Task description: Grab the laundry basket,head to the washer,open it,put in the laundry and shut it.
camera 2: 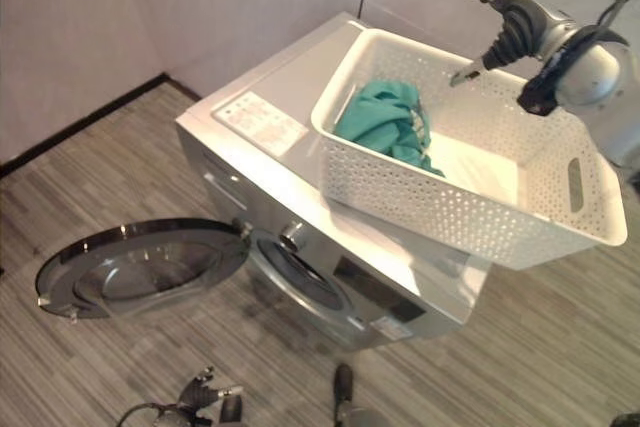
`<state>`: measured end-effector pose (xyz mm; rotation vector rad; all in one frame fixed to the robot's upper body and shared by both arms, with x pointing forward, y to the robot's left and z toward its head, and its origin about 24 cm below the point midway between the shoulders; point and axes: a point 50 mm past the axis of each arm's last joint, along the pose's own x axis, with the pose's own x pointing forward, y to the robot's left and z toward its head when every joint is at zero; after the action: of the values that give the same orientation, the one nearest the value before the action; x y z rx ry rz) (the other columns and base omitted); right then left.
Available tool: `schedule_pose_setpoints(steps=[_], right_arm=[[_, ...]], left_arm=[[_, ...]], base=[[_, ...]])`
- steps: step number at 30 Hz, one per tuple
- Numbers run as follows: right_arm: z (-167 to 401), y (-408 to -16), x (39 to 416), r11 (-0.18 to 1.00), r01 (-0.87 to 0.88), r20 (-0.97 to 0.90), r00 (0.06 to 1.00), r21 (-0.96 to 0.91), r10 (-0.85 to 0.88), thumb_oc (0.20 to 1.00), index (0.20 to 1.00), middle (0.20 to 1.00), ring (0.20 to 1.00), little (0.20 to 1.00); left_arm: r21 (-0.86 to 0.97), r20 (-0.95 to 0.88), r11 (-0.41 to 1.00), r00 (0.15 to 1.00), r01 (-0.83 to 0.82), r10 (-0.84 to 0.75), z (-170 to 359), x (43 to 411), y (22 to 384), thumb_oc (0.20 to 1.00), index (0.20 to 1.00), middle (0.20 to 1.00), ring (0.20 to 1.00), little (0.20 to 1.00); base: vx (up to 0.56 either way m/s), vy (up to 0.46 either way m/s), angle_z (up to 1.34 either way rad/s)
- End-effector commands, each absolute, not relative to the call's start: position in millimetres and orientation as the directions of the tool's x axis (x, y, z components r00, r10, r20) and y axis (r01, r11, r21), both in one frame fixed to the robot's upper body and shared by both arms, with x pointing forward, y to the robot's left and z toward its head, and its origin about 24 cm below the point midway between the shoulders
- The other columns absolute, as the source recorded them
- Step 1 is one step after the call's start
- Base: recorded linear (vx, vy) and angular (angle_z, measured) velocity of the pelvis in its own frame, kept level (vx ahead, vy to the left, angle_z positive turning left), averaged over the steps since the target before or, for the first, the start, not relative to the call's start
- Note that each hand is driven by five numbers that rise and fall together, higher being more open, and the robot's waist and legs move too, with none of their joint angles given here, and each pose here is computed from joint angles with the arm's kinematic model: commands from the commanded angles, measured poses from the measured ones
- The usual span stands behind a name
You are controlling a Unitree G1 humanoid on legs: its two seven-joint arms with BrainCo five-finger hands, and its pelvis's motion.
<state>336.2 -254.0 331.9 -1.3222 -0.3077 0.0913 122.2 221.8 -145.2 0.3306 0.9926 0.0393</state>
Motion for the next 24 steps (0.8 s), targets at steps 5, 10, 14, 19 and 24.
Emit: schedule_pose_setpoints(steps=[5,10,14,19,24], right_arm=[[333.3,-248.4,322.7,0.269,0.03,0.122,0.936,-0.963,0.332,1.0,1.0,1.0,1.0,1.0],[326.6,-235.3,329.4,0.258,-0.004,0.093,0.927,-0.966,0.364,1.0,1.0,1.0,1.0,1.0],[321.9,-212.7,341.6,0.297,-0.023,0.106,0.905,-0.955,0.412,1.0,1.0,1.0,1.0,1.0],[312.8,-216.3,355.1,0.368,-0.042,0.106,0.922,-0.929,0.371,1.0,1.0,1.0,1.0,1.0],[296.4,-236.3,373.0,0.324,-0.054,0.026,0.971,-0.945,0.239,1.0,1.0,1.0,1.0,1.0]], left_arm=[[0.291,-0.782,0.944,0.607,0.154,0.142,-138.0,138.7,223.8,1.0,1.0,1.0,1.0,1.0],[0.295,-0.771,0.944,0.621,0.146,0.145,-135.6,144.0,224.4,1.0,1.0,1.0,1.0,1.0],[0.302,-0.763,0.945,0.626,0.124,0.161,-134.2,147.5,226.7,1.0,1.0,1.0,1.0,1.0],[0.273,-0.753,0.961,0.631,0.045,0.184,-133.0,149.2,228.5,1.0,1.0,1.0,1.0,1.0],[0.246,-0.747,0.969,0.63,-0.033,0.211,-133.1,149.7,229.7,1.0,1.0,1.0,1.0,1.0]], base=[[0.0,-0.002,-0.01],[0.01,0.002,0.01],[-0.01,-0.006,0.15],[-0.02,-0.013,0.14],[-0.03,-0.03,0.13]])
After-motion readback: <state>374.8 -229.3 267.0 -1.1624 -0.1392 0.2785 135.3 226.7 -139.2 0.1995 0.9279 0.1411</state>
